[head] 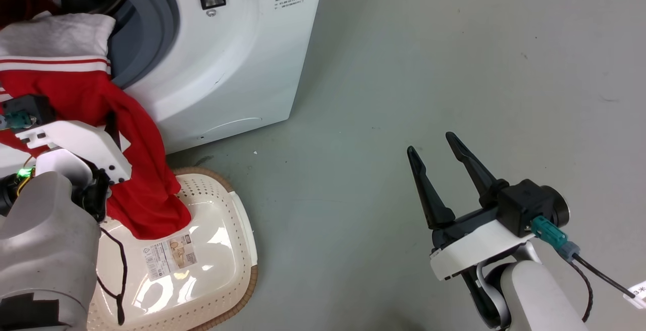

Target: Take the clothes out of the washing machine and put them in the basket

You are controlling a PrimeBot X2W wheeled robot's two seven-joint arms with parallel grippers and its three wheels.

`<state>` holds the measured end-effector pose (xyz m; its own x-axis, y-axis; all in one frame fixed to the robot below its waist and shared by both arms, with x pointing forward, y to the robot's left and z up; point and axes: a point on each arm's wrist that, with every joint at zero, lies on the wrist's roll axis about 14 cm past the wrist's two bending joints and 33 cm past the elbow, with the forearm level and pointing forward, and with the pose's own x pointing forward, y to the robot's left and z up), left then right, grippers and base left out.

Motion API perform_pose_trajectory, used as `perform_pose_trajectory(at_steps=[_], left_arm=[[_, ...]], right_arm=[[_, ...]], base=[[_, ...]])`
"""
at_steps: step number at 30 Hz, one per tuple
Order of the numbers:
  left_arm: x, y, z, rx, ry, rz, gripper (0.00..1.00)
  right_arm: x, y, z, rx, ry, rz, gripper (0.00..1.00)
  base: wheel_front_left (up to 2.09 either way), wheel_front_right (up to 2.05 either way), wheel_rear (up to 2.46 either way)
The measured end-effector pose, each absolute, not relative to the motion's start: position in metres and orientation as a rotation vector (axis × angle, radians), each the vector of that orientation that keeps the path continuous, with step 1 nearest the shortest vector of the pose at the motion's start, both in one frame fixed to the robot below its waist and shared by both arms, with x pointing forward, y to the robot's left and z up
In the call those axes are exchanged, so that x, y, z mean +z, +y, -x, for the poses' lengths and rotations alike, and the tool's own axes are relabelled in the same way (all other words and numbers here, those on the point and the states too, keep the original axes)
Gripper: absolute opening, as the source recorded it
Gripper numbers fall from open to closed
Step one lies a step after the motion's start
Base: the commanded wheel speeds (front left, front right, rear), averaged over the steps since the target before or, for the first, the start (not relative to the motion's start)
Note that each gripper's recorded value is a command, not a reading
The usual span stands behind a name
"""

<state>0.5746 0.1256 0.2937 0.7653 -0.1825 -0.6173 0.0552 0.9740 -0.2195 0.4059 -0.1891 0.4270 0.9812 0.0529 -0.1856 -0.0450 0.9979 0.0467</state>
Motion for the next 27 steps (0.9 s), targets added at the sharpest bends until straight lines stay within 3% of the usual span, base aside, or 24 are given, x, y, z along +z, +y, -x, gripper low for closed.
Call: perform_pose_trajectory(at_steps=[1,12,27], left_arm=[[0.294,0.126,-0.575,-0.13,0.686,0.193,0.0],[0.32,0.135,-0.556,-0.102,0.577,0.205,0.0],[0.411,0.156,-0.521,-0.078,0.286,0.218,0.0]], right_arm=[[0.427,-0.19,-0.405,0.047,0.189,-0.042,1.0],[0.446,-0.189,-0.405,0.053,0.134,-0.035,1.0],[0.481,-0.175,-0.381,0.082,0.073,-0.033,1.0]], base=[[0.0,0.0,0.0],[0.0,0.0,0.0],[0.0,0.0,0.0]])
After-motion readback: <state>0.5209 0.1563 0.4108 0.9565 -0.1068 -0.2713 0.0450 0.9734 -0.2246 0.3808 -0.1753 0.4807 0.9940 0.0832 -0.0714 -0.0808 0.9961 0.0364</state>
